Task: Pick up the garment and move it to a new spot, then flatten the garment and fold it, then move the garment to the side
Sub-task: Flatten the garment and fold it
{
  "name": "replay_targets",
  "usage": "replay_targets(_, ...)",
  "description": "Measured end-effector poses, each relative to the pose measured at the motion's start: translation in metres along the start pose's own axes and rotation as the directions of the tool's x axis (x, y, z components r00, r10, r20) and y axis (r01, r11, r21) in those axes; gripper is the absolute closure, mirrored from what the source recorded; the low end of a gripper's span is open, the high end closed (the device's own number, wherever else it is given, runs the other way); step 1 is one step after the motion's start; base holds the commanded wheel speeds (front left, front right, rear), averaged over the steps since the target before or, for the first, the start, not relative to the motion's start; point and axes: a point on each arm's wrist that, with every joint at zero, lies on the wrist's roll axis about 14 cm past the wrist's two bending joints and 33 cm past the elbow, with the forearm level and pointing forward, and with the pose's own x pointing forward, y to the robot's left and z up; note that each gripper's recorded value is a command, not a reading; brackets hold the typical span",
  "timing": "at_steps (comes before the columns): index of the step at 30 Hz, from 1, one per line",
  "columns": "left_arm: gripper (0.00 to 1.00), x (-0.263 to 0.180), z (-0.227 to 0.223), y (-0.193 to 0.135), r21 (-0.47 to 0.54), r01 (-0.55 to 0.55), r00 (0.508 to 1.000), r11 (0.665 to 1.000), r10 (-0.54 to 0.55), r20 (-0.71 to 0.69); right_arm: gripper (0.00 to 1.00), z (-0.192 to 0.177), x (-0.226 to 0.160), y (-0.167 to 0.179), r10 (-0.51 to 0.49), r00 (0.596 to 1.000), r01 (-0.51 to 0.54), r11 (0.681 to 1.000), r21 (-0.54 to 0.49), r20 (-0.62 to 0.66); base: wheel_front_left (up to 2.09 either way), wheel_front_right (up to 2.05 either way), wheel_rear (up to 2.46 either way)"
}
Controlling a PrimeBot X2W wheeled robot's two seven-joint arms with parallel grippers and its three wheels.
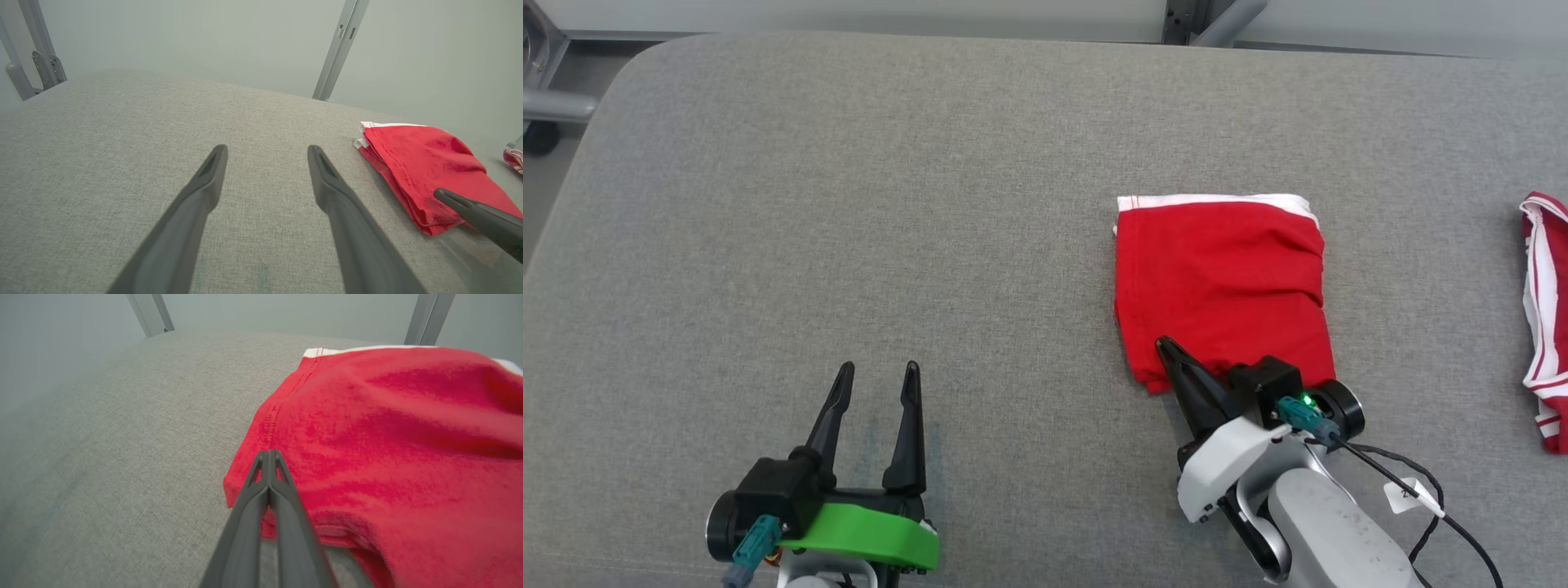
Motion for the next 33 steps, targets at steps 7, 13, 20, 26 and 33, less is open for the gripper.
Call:
replay_targets(7,0.00,-0.012,0.001,0.004,0.009,-0.013,1.000,1.000,0.013,0.002,0.92,0.043,-0.023,-0.014,-0.087,0.986,0.081,0.996,0.044,0.142,0.00,0.00,0.00)
replay_targets(13,0.00,-0.022,0.001,0.007,0.030,-0.013,1.000,0.999,0.013,0.004,0.00,0.065,-0.075,-0.055,-0.259,0.938,0.256,0.966,0.040,0.231,0.00,0.00,0.00)
replay_targets(20,0.00,-0.032,-0.007,0.000,0.020,0.032,0.999,0.999,-0.032,-0.020,0.00,0.068,-0.150,-0.109,-0.466,0.846,0.479,0.878,0.015,0.259,0.00,0.00,0.00)
replay_targets(26,0.00,-0.036,-0.014,-0.003,0.017,0.055,0.998,0.998,-0.055,-0.042,0.00,0.053,-0.191,-0.125,-0.562,0.794,0.576,0.817,0.009,0.230,0.00,0.00,0.00)
replay_targets(33,0.00,-0.041,-0.019,-0.007,0.019,0.074,0.996,0.997,-0.073,-0.057,0.00,0.044,-0.211,-0.128,-0.608,0.765,0.621,0.784,0.007,0.213,0.00,0.00,0.00)
